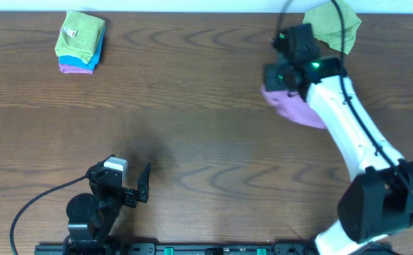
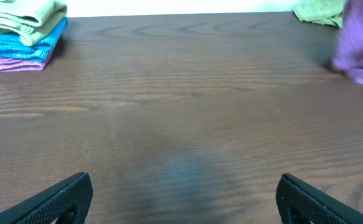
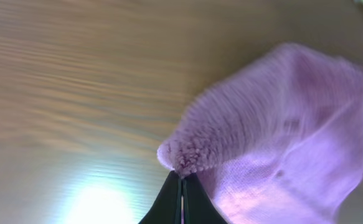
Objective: Fold the cloth
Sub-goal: 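Lift the pink cloth with the right gripper and drag it toward center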
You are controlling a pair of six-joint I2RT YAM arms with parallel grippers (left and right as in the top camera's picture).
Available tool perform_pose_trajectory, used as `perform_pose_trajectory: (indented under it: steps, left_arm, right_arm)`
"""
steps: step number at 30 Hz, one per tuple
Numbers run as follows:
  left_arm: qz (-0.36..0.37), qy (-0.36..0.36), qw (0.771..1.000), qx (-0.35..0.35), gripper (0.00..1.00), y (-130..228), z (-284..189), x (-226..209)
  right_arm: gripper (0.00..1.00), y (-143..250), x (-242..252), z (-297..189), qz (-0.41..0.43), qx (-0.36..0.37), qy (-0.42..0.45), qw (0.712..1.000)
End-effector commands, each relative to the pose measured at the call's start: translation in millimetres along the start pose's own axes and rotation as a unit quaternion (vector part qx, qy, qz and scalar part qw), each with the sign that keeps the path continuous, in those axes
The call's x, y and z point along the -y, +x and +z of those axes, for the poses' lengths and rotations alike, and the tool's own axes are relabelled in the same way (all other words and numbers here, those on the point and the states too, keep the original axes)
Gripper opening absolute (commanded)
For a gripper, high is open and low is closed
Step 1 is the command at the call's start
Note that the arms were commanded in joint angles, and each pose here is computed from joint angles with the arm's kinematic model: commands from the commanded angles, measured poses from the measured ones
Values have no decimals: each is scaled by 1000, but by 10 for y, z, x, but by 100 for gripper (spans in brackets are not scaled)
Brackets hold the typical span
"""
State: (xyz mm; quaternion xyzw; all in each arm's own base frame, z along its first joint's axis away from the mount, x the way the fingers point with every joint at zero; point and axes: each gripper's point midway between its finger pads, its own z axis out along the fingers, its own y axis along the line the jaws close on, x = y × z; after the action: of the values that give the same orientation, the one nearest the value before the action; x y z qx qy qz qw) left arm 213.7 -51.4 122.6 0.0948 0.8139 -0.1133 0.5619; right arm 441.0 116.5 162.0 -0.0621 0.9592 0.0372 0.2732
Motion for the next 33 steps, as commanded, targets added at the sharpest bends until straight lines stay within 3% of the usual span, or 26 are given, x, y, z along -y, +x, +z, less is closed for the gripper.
perform_pose_trajectory:
  steps: [1,7,10,12,14,15,16,18,25,29,32,33]
  left_arm:
    - [4,-1,1000,-9,95,90,31,-9]
    - [4,-1,1000,-9,95,90,31,-9]
    - [4,-1,1000,-9,95,90,31,-9]
    - [4,-1,1000,-9,96,90,31,-9]
    - [4,-1,1000,-9,95,90,31,-9]
    - [4,-1,1000,-9,95,90,31,-9]
    - [4,-1,1000,-9,95,90,31,-9]
    - [4,-1,1000,-9,95,90,31,-9]
    - [4,-1,1000,-9,95,90,31,-9]
    - [4,-1,1000,-9,95,90,31,-9]
    - [4,-1,1000,-9,96,90,31,-9]
    - [4,-1,1000,-9,95,90,31,-9]
  right_arm:
    - [1,-312,-660,-367,-30,40,-79,996]
    - [1,-653,-1587,-1401,-75,98,-202,972]
    - [1,-646,-1527,-1787,-78,97,-192,974]
    - [3,-562,-1263,-1832,-70,77,-138,985]
    - [51,-417,-758,-1751,-49,44,-19,998]
    - [86,-325,-486,-1724,-31,24,44,998]
    - [99,-239,-285,-1691,-18,5,91,996]
    - [99,-67,-38,-1614,-5,-34,139,990]
    - [99,224,-1,-1263,2,-102,123,987]
    - [95,360,-469,-930,-43,-129,-5,991]
    - [73,451,-810,-684,-86,-128,-86,984]
    - [53,493,-889,-576,-90,-126,-103,983]
